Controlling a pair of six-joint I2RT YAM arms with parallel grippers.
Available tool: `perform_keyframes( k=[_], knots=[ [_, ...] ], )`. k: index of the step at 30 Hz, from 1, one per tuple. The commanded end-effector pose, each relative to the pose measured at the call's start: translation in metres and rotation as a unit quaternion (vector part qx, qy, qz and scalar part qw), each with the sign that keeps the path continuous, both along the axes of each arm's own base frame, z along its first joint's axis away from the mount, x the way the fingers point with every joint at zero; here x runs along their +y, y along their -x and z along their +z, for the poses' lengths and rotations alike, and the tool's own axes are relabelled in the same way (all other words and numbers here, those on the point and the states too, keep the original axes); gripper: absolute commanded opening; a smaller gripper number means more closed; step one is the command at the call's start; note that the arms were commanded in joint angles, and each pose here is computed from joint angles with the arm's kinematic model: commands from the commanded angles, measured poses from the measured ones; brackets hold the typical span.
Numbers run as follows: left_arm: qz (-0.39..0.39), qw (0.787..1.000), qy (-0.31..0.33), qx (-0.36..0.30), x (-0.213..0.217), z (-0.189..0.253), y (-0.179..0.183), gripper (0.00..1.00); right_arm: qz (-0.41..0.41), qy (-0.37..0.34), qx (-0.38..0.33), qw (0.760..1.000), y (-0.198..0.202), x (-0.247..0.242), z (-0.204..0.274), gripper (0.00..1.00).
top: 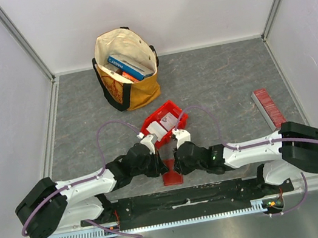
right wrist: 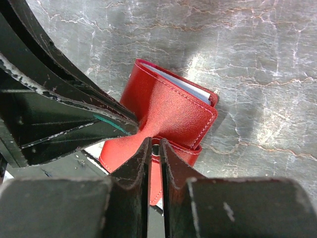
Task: Put the credit cards into the card holder
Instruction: Close the card holder at the center of the board.
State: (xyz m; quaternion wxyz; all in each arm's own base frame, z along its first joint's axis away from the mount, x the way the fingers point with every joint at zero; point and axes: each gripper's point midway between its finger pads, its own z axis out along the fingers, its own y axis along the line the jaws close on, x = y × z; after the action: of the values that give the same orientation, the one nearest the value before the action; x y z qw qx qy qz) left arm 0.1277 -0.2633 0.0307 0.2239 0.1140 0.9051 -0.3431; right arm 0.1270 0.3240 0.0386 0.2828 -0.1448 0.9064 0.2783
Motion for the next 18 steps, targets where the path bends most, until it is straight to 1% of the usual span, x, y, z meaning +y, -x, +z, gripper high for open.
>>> perform_keyframes(
  k=[1,10,14,18],
  knots=[
    [0.006,1.000,0.002,0.009,0.000,-0.001,0.002,0.13,0.008,0.032,-0.004,0.999,0.004,-0.004,-0.005,0.17],
    [0.006,1.000,0.002,0.009,-0.001,-0.001,0.002,0.13,0.008,0.060,-0.012,0.998,0.008,-0.005,-0.013,0.14],
    [0.006,1.000,0.003,0.009,0.000,0.000,0.002,0.13,0.008,0.075,-0.013,0.997,0.011,-0.005,-0.015,0.14],
    [0.008,1.000,0.003,0.009,0.000,0.000,0.002,0.13,0.006,0.069,-0.015,0.997,0.013,-0.005,-0.013,0.16]
  ],
)
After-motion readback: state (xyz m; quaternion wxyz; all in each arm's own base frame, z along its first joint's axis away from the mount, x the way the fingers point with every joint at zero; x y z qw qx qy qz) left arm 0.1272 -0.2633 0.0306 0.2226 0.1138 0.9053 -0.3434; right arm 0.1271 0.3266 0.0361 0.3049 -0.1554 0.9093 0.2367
